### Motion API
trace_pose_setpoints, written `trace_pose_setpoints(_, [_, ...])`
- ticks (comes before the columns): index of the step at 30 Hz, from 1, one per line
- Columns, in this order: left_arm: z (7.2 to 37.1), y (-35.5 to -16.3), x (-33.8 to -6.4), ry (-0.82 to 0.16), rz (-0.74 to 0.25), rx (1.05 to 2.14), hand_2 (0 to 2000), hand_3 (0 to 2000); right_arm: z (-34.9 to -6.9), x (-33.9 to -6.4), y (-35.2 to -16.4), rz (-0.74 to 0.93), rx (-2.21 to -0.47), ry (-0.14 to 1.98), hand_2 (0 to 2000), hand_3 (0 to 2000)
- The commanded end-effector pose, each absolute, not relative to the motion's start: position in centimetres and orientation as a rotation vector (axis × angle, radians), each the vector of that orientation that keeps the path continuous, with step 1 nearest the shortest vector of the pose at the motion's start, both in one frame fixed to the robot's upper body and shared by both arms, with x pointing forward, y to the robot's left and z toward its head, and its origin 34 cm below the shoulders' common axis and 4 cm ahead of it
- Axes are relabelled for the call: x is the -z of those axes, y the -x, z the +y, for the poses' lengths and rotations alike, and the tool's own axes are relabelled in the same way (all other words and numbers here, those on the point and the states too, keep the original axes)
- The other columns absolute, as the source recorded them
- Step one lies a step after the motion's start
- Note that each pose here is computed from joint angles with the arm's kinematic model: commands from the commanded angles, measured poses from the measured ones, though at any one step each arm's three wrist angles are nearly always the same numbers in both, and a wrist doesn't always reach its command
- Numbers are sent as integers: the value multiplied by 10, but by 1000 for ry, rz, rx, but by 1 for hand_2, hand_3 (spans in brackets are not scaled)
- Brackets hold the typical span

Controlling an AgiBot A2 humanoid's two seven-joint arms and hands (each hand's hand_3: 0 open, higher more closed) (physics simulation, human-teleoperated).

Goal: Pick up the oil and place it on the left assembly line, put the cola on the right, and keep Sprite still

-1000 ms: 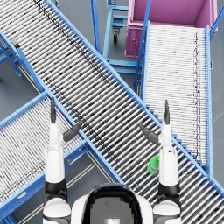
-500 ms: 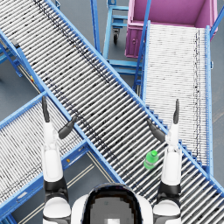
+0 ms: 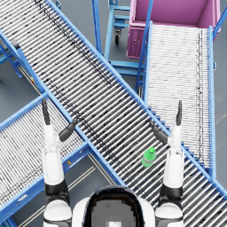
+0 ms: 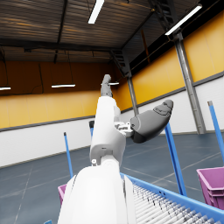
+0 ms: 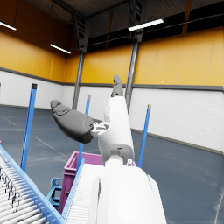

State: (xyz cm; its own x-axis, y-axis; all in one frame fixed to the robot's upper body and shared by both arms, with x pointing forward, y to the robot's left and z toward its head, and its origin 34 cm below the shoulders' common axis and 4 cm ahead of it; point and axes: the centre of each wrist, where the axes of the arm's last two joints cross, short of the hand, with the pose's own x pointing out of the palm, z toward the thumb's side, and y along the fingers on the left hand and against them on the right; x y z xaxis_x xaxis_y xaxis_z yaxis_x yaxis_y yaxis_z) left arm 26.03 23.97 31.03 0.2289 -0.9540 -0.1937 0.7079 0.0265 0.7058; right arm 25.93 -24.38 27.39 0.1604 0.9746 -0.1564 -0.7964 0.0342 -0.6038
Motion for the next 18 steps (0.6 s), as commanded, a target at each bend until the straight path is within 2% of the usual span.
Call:
trace_pose_setpoints(1, [239, -260, -314, -817, -391, 1328, 0, 0, -244, -274, -259, -338, -1401, 653, 0, 0])
trace_pose_setpoints(15, [237, -258, -308, -799, -382, 1341, 0, 0, -246, -271, -260, -336, -1391, 636, 0, 0])
trace_pose_setpoints(17, [237, -258, -316, -820, -402, 1330, 0, 0, -246, -278, -261, -355, -1386, 656, 0, 0])
trace_pose_setpoints(18, [237, -258, -309, -803, -387, 1338, 0, 0, -246, -273, -260, -341, -1391, 639, 0, 0])
